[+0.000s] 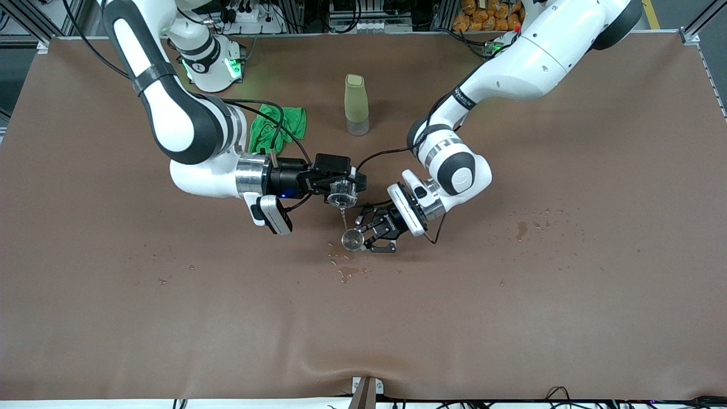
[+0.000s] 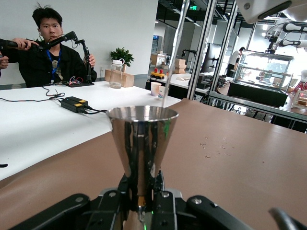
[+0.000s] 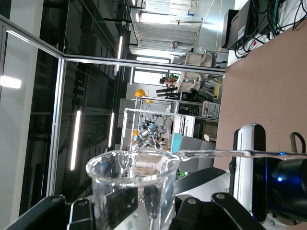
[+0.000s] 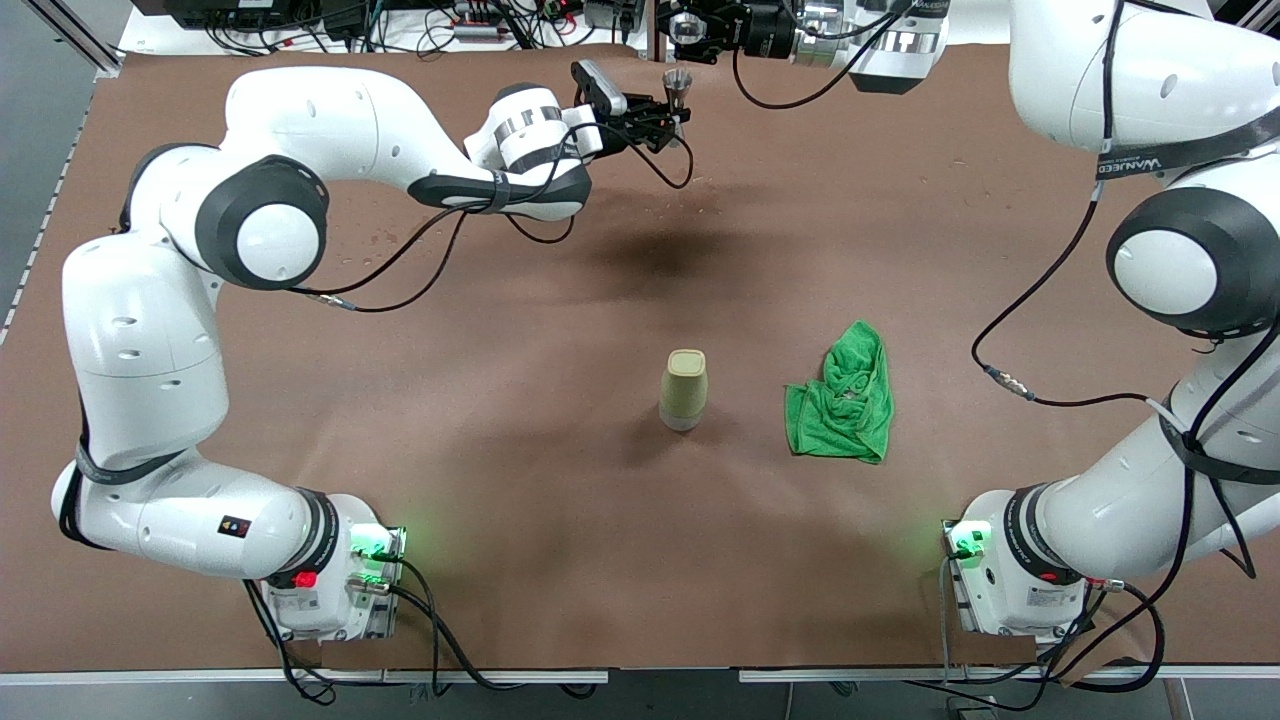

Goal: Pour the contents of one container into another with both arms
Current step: 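Tilt the jigger with the left gripper, pouring into the held beaker, then carry the jigger back with the left gripper while the right gripper withdraws the beaker, then lower the jigger and beaker onto the table with both grippers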

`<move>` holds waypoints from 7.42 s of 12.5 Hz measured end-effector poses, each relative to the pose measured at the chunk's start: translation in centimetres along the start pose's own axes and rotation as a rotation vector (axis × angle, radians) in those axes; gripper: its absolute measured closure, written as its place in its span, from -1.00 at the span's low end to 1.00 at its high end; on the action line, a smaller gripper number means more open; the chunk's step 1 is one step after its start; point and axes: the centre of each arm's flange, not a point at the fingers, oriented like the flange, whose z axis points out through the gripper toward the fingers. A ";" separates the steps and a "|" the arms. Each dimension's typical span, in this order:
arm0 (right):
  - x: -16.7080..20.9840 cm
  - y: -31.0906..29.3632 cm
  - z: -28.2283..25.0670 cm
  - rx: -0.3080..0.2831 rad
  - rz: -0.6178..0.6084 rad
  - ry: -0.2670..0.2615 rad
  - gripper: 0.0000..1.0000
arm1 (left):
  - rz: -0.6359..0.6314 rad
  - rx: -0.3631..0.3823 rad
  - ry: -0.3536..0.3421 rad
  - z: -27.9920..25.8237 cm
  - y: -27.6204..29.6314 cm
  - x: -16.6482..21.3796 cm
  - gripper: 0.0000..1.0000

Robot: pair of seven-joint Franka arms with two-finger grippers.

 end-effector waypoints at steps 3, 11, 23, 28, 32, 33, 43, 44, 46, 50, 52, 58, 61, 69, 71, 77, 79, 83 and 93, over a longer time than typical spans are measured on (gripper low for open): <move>0.2 -0.2 0.0 0.018 0.022 0.018 0.69 | 0.000 -0.007 0.001 0.2 0.4 0.1 0.59; 0.2 0.5 0.3 0.076 0.120 0.028 0.69 | -0.002 -0.014 -0.002 0.5 0.9 -0.2 0.59; 0.3 1.0 0.4 0.106 0.276 0.033 0.69 | 0.015 -0.010 0.000 0.4 0.6 -0.1 0.59; 0.2 1.0 0.5 0.109 0.337 0.029 0.69 | 0.047 -0.021 0.014 0.6 0.7 -0.4 0.59; 0.2 1.4 0.4 0.106 0.354 0.031 0.69 | 0.049 -0.023 0.013 0.6 0.7 -0.7 0.59; 0.3 1.5 0.4 0.105 0.355 0.031 0.69 | 0.050 -0.024 0.013 0.7 0.7 -0.8 0.59; 0.8 1.6 0.4 0.146 0.391 0.064 0.69 | 0.036 0.010 0.021 0.1 -0.5 -0.9 0.59; 0.8 1.6 0.4 0.146 0.392 0.064 0.69 | 0.033 0.029 0.022 -0.6 -1.7 -0.9 0.59; 0.9 1.6 0.4 0.139 0.364 0.061 0.69 | 0.025 0.063 0.031 -1.9 -4.1 -0.9 0.59; 2.8 2.1 -2.8 0.004 0.037 0.022 0.69 | 0.040 0.067 0.055 -4.4 -7.0 -2.5 0.59; 4.4 2.8 -5.9 -0.065 -0.127 0.014 0.69 | 0.065 0.041 0.057 -6.2 -8.6 -4.0 0.59; 11.2 7.4 -21.5 -0.323 -0.492 0.029 0.69 | 0.129 -0.034 0.051 -13.7 -13.8 -8.2 0.59; 13.4 11.6 -34.6 -0.465 -0.658 0.046 0.69 | 0.152 -0.063 0.051 -17.1 -15.8 -9.6 0.59; 13.2 21.6 -57.3 -0.661 -1.012 0.156 0.69 | 0.212 -0.158 0.052 -28.6 -21.8 -11.9 0.59; 13.6 23.8 -59.3 -0.713 -1.086 0.158 0.69 | 0.221 -0.189 0.044 -31.4 -22.9 -12.3 0.59; 12.6 29.6 -60.7 -0.817 -1.229 0.290 0.69 | 0.200 -0.249 0.058 -37.7 -24.1 -15.3 0.59; 11.7 31.7 -61.3 -0.835 -1.229 0.330 0.69 | 0.188 -0.275 0.055 -38.8 -23.9 -16.6 0.59; 9.8 33.4 -65.2 -0.918 -1.198 0.323 0.69 | 0.176 -0.284 0.047 -40.0 -23.8 -18.4 0.59; 8.8 34.0 -65.4 -0.852 -1.244 0.182 0.44 | 0.165 -0.295 0.012 -41.6 -23.7 -20.3 0.59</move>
